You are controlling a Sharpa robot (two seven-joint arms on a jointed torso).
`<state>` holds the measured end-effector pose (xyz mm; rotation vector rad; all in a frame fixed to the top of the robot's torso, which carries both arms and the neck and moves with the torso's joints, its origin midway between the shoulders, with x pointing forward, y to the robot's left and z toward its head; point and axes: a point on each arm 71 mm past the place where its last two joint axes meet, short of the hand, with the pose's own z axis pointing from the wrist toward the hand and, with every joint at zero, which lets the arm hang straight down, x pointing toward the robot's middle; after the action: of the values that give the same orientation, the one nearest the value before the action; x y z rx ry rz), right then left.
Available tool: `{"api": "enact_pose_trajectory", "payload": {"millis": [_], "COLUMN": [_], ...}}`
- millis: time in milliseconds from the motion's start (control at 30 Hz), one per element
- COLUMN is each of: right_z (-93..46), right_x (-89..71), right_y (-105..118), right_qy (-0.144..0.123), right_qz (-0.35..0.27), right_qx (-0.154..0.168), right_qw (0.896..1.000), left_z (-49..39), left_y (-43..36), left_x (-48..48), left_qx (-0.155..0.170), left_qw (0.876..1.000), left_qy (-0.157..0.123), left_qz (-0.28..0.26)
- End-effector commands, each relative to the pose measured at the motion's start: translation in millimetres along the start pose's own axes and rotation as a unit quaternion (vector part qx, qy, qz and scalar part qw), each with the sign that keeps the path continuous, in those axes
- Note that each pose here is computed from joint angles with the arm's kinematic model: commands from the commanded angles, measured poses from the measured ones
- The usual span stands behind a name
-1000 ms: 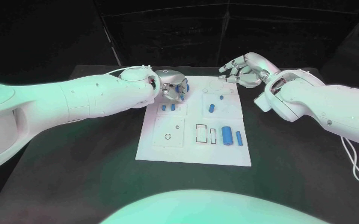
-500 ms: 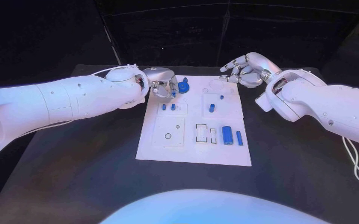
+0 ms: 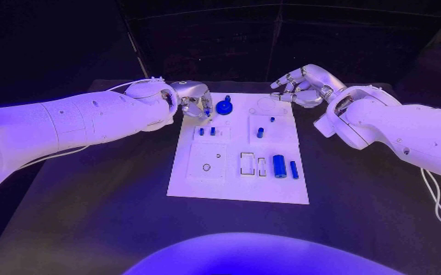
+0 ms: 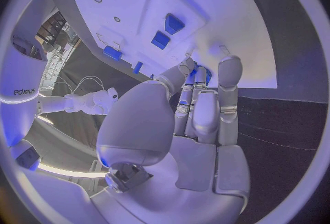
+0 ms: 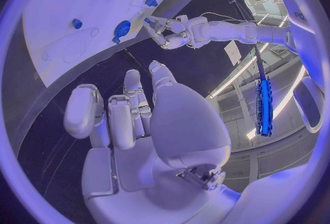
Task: Assemble the parts on the task board
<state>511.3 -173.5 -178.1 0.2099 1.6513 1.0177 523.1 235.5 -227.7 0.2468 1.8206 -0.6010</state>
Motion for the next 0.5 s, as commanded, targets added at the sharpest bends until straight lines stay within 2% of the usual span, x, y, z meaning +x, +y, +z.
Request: {"api": "enact_pose_trajectory", "payload": {"millis": [33, 500], "right_z": [0.9, 2.0], "right_x": [-0.2, 0.8], "right_y": [2.0, 2.7], "right_qy": [-0.002, 0.0], "right_qz": [0.002, 0.003], "right_qx": [-0.005, -0.006], "right_qw": [1.0, 1.0], "left_z": [2.0, 8.9], "left_y": [0.2, -4.7], "left_x": [0.7, 5.5], "left_qx": [-0.009, -0.012], "left_qw": [1.0, 0.999], "left_qy": [0.013, 0.043], "left_qz": [-0.004, -0.004]}}
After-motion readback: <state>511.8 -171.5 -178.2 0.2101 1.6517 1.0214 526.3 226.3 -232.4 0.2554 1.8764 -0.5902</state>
